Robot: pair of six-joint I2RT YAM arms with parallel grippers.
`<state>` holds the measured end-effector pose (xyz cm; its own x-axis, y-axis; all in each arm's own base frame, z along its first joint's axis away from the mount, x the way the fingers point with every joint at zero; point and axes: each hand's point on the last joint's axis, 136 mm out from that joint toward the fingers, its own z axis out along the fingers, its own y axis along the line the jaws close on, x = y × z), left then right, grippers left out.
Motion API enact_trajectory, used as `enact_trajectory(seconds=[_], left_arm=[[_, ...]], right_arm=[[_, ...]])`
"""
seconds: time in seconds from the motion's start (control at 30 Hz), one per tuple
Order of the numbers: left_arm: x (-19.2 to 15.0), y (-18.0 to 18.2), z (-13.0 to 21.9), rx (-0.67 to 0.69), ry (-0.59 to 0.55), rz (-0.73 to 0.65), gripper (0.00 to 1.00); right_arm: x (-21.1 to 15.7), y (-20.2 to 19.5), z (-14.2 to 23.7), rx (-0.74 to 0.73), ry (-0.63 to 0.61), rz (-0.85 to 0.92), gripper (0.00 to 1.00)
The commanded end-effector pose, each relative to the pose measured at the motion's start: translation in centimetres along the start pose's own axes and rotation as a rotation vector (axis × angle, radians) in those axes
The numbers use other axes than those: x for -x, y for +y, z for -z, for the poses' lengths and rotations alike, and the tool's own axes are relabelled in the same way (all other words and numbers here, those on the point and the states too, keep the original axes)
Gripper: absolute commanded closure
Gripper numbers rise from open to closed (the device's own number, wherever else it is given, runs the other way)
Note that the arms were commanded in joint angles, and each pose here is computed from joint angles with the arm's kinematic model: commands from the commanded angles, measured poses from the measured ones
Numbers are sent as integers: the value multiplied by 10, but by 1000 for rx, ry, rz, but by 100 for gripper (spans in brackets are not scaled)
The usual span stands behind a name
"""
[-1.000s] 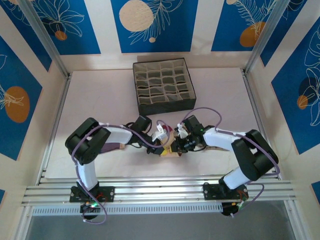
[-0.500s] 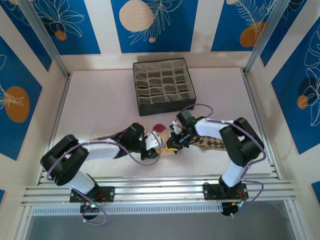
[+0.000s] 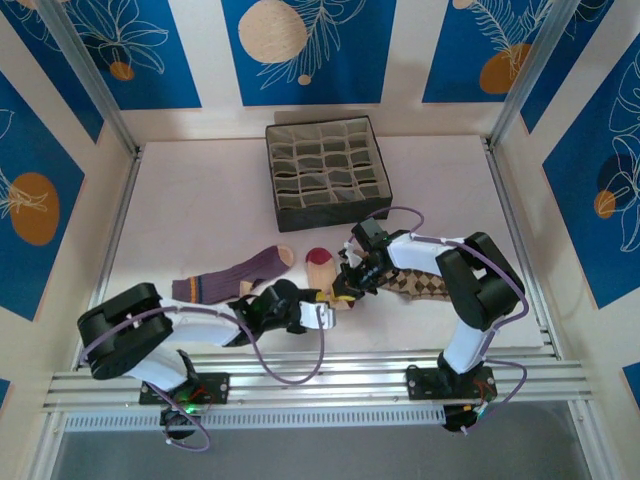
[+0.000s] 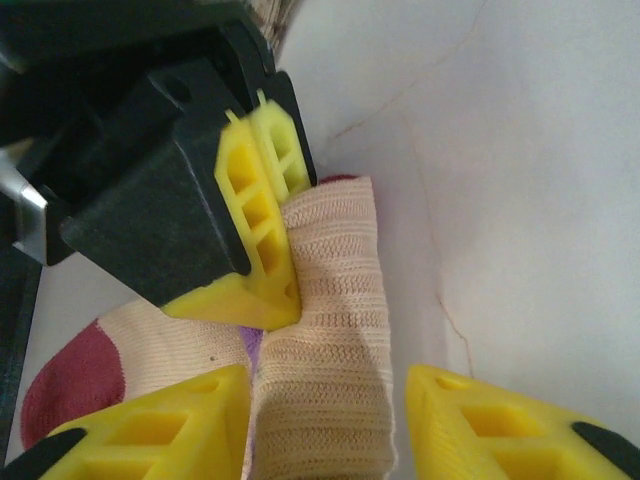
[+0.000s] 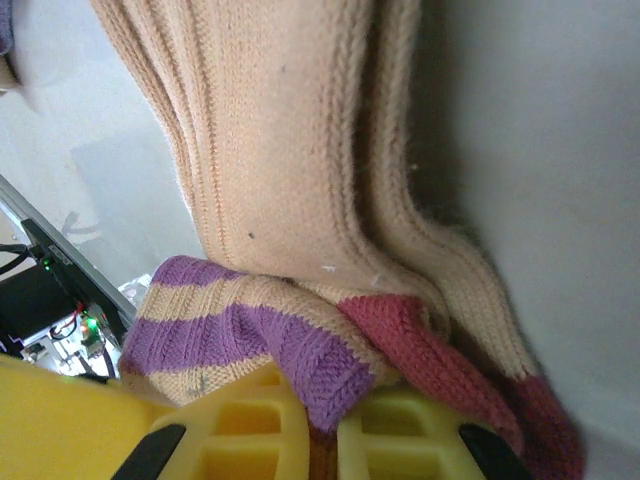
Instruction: Roll the socks
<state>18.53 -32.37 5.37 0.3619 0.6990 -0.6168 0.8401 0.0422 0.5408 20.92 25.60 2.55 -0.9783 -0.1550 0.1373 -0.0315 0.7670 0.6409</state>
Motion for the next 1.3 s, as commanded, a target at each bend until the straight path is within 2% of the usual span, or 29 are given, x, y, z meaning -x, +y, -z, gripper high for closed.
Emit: enact_trajectory(seconds=[0.0,0.1,0.17,0.2,0.27,0.37,0.4,0.47,0.67,0.87,1.07,1.27], left_arm=[[3,8,-10,54,6,-64,55],[-2,3,-18,37,19,-75,56],[-4,0,-21,24,25,-76,62],[-5,-3,-23,13,30,-75,72],[-5,-8,-24,-15,28,-57,100],[-5,-14,-22,-80,25,15,100],[-6,-17,-20,-117,18,57,100],[-7,-22,-17,-191,-1,158,100],[-7,-30,-8,-411,-30,408,100],[-14,-27,-10,-550,5,606,100],[-26,-21,-16,-600,17,764,100],[-38,-17,-18,-606,15,876,100]], right_arm=[[-29,-63,-17,-231,85,-125,97],[-29,-63,-18,-227,88,-127,97],[-29,-63,-18,-224,91,-127,97],[-29,-62,-17,-221,91,-126,96],[-29,-60,-16,-211,86,-110,88],[-25,-49,-8,-170,32,-54,66],[-23,-45,-3,-152,8,-30,56],[-18,-42,9,-118,-30,-15,49],[0,-31,40,-56,-149,42,45],[12,-8,43,1,-230,157,46],[21,14,42,72,-279,259,46],[18,27,32,172,-239,313,46]])
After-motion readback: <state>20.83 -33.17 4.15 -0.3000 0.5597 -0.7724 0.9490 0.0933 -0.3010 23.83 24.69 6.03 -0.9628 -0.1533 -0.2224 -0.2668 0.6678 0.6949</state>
